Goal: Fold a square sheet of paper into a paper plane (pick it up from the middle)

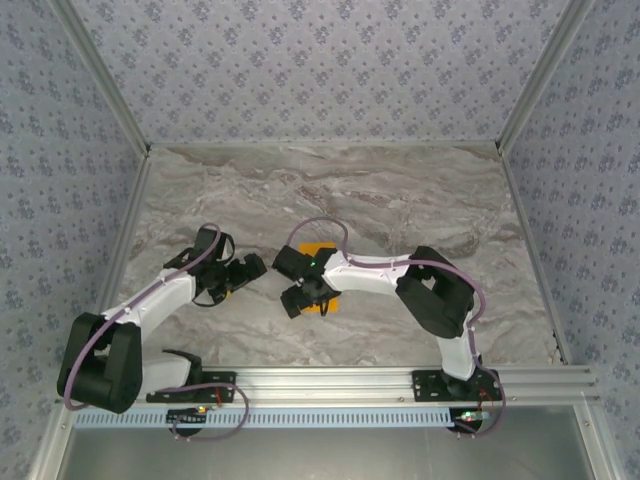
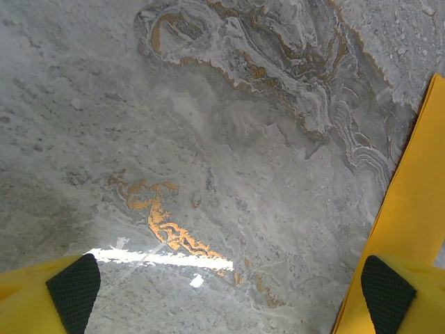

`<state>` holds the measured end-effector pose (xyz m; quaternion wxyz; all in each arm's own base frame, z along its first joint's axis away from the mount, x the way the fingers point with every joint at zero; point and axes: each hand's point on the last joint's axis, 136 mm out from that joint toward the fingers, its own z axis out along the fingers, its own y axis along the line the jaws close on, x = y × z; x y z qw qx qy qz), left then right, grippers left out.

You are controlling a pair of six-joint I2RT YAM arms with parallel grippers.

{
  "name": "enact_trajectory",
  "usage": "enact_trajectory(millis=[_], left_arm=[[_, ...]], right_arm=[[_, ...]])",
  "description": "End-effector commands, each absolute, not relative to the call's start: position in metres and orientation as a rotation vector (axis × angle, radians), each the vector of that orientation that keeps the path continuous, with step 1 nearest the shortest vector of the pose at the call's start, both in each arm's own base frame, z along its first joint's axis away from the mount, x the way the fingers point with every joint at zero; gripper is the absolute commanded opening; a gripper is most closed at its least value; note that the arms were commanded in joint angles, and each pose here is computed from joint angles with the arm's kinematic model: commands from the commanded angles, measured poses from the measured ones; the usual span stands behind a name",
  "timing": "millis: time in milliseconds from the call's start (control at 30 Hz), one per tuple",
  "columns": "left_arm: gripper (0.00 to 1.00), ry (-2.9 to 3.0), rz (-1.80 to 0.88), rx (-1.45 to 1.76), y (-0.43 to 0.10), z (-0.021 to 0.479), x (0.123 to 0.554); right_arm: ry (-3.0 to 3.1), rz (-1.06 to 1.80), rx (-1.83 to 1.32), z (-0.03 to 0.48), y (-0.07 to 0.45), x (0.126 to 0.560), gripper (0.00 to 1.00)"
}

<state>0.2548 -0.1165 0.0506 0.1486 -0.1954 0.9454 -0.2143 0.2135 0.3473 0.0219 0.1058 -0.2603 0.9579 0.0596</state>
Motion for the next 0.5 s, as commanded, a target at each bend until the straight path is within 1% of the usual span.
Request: enact_trajectory(millis=[0,200,267,467], left_arm=[[0.99,2.718,-0.616,-0.577,-0.116,0.053,0.257],[0.99,2.718,-0.614,-0.577,-0.116,0.053,0.257],[0.99,2.716,-0.614,-0.578,-0.116,0.053,0.258],[0.99,2.721,-0.611,-0.576,-0.116,0.052,0.256]], right_arm=[[2.867,0.028,-0.762,0.005,0.327,0.210,0.89],[2.861,-0.063,-0.791,-0.001,0.321,0.208,0.89],[2.867,-0.057,-0.789,-0.003,0.322,0.208,0.87],[2.891,0.005,-0.776,-0.006,0.323,0.206,0.75]])
